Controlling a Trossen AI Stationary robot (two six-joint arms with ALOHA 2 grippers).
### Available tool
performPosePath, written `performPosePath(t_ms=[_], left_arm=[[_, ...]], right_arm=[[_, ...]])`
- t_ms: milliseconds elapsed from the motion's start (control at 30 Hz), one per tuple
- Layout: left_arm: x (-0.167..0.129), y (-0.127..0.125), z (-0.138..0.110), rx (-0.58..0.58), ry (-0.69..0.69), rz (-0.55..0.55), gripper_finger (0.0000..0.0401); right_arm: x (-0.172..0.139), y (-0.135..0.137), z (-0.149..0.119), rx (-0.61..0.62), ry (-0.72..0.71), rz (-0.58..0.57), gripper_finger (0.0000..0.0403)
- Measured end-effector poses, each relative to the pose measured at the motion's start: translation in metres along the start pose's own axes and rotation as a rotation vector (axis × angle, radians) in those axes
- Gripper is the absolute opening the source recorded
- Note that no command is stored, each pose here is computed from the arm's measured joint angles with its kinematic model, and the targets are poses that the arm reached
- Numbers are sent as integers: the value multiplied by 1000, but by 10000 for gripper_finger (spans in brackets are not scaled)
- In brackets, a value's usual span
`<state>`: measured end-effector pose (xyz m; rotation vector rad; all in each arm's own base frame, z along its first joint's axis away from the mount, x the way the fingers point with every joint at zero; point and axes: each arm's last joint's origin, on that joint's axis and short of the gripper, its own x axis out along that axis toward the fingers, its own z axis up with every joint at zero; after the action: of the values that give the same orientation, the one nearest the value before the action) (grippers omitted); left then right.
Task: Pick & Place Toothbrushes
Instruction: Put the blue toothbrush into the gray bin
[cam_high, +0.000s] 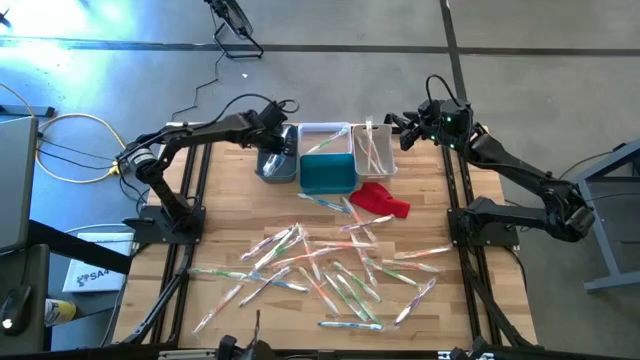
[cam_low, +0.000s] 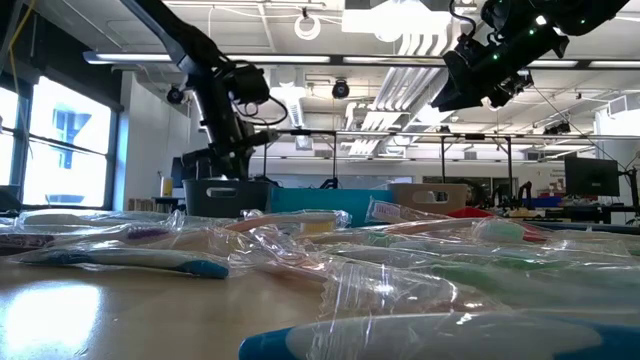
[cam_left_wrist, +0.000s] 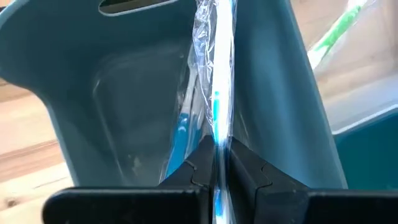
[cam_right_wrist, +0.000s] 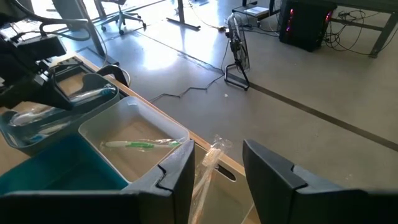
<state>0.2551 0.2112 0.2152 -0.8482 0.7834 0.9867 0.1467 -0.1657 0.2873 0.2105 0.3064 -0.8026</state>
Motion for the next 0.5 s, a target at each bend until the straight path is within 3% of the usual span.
performPosePath(t_ms=[500], left_arm=[[10,10,-14,28,30,55,19]], right_arm=[[0,0,0,1,0,0,128]])
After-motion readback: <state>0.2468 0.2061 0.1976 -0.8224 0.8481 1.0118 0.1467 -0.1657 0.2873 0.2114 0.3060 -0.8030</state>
